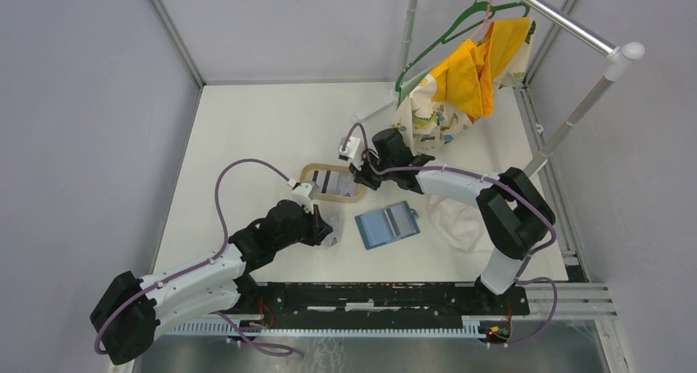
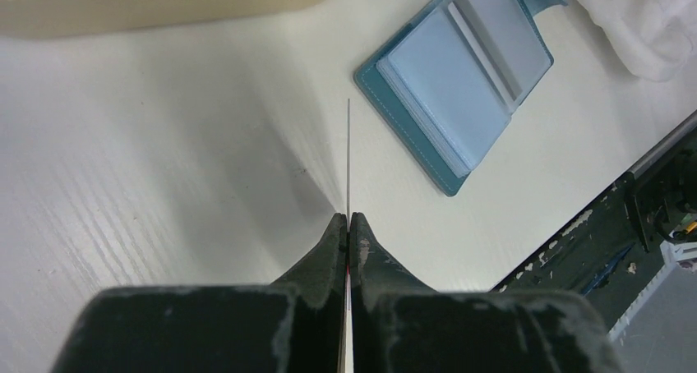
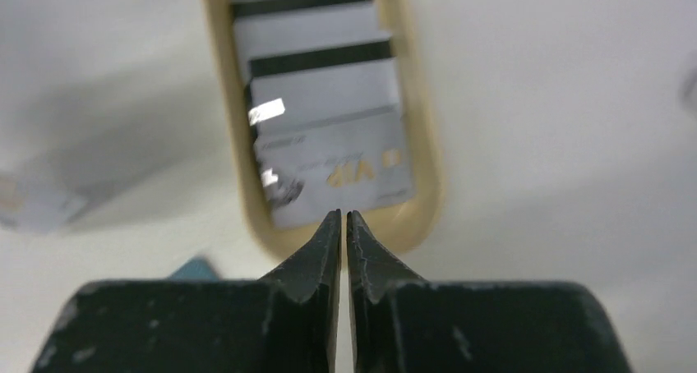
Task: Put the credit cards into the card holder
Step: Move the storage box to the center of the board, then insert the credit card into the card holder.
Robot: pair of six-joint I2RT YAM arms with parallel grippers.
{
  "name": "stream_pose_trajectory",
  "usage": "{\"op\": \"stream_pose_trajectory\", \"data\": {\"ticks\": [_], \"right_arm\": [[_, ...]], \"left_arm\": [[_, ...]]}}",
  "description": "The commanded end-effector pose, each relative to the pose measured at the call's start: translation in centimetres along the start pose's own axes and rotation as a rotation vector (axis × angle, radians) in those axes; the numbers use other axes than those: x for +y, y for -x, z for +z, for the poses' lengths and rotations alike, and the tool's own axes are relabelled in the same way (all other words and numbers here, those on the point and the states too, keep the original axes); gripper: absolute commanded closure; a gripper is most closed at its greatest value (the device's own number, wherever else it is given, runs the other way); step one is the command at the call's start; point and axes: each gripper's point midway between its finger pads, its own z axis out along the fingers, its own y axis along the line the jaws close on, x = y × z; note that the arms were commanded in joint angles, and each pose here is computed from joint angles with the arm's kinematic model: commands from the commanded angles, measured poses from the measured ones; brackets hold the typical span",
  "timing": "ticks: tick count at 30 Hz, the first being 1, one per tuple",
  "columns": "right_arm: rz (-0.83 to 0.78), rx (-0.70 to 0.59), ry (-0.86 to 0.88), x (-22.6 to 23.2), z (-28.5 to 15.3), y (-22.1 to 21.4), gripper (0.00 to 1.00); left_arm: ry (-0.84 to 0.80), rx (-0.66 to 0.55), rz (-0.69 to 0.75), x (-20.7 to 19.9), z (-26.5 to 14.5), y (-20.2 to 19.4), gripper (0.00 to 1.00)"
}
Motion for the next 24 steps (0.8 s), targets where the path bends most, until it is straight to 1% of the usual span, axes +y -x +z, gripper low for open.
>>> {"op": "stream_pose_trajectory", "data": {"ticks": [1, 3, 5, 8, 10, 11, 14, 16, 17, 21, 24], "right_arm": [[-0.007, -0.155, -0.129, -4.8, 0.8, 7.6, 0.89], [-0.014, -0.155, -0.112, -5.0, 1.2, 8.6, 0.89], [-0.073, -0.130, -0.060, -4.2, 0.3, 8.7, 0.88], [-0.214, -0.066, 0.017, -2.1, -2.7, 7.4, 0.84], [-0.261, -0.038, 0.024, -1.0, -5.1, 5.9, 0.81], [-0.257, -0.025, 0.026, -0.5, -6.0, 4.5, 0.80], [-0.220, -0.053, 0.043, 1.0, -9.0, 1.5, 0.69], [-0.174, -0.074, 0.027, 1.1, -10.3, -0.4, 0.66], [-0.138, -0.079, 0.012, 0.7, -10.9, -1.6, 0.65], [-0.006, -0.119, -0.009, -0.7, -12.7, -4.3, 0.61], [0.047, -0.059, 0.024, -0.4, -12.5, -6.8, 0.59]], "left_arm": [[-0.025, -0.083, -0.060, -1.3, -0.5, 2.7, 0.98], [-0.072, -0.115, -0.095, -2.3, -0.6, 3.5, 0.98], [-0.137, -0.152, -0.166, -3.6, -0.6, 4.3, 0.98], [-0.255, -0.206, -0.285, -5.4, -0.8, 5.2, 0.98], [-0.314, -0.241, -0.352, -6.2, -0.8, 5.8, 0.98], [-0.334, -0.253, -0.380, -6.4, -0.8, 6.0, 0.98], [-0.407, -0.285, -0.450, -7.6, -0.6, 7.0, 0.98], [-0.472, -0.298, -0.476, -8.9, -0.5, 7.6, 0.98], [-0.493, -0.299, -0.486, -9.4, -0.3, 7.7, 0.98], [-0.537, -0.288, -0.494, -11.9, 1.1, 6.9, 0.98], [-0.522, -0.259, -0.503, -12.9, 3.1, 5.7, 0.98]]}}
